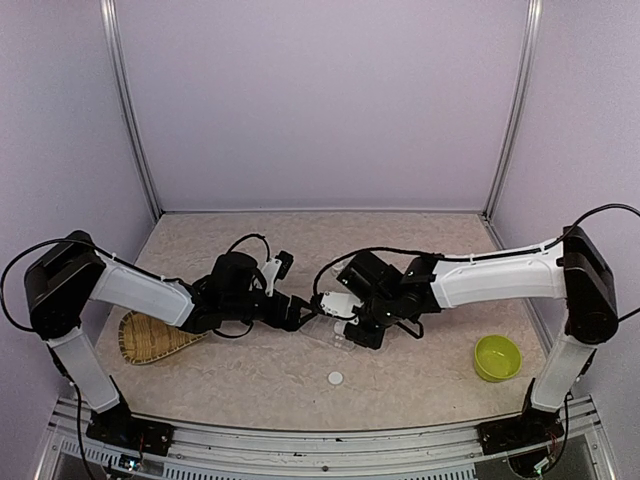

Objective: Sort the pills into containers
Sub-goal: Pour the pill into the compartment of the pill container, then pick up the lid of the pill bottle from the center of the board.

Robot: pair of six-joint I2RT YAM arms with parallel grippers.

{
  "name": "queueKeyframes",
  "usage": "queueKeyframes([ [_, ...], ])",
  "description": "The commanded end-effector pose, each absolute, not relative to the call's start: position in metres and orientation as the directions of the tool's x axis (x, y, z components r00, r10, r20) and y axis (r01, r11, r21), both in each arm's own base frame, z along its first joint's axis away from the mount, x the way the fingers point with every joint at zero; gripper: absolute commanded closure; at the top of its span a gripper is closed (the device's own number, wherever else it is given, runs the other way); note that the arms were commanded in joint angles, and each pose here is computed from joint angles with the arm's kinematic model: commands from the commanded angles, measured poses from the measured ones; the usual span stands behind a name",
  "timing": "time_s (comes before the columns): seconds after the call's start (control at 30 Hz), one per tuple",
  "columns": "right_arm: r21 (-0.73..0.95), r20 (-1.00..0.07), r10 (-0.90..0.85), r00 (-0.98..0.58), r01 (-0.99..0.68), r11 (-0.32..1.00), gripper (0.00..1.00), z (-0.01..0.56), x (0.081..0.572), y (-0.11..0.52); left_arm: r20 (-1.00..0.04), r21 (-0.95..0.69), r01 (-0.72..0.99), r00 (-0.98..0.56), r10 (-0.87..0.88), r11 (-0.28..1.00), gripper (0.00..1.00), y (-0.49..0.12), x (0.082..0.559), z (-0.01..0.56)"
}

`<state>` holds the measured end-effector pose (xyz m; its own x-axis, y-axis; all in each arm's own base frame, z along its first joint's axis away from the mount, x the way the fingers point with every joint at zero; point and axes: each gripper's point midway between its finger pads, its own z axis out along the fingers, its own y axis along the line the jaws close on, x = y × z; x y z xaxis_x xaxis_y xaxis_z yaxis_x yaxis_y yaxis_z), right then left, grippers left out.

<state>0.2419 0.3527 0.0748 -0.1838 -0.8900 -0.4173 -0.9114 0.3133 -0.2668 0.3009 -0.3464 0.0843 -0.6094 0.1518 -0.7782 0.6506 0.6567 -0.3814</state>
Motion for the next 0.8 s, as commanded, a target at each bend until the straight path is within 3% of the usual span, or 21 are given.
queueKeyframes([
  [0.0, -0.285, -0.54, -0.824, -0.171, -0.884, 0.37, 0.8, 0.104, 0.243, 0.358, -0.79, -0.388, 0.659, -0.598, 0.137, 0.644, 0.01, -0.351, 0.305, 0.091],
  [0.27, -0.255, -0.737, -0.661, -0.142, -0.847, 0.467, 0.82, 0.134, 0.242, 0.361, -0.79, -0.394, 0.661, -0.599, 0.133, 0.639, 0.01, -0.351, 0.304, 0.092],
  [0.47, -0.24, -0.888, -0.458, -0.036, -0.814, 0.529, 0.83, 0.184, 0.241, 0.361, -0.791, -0.393, 0.66, -0.597, 0.13, 0.64, 0.01, -0.351, 0.304, 0.094],
  [0.77, -0.243, -0.945, -0.321, 0.068, -0.8, 0.548, 0.83, 0.229, 0.229, 0.348, -0.796, -0.391, 0.663, -0.592, 0.127, 0.639, 0.01, -0.35, 0.304, 0.096],
])
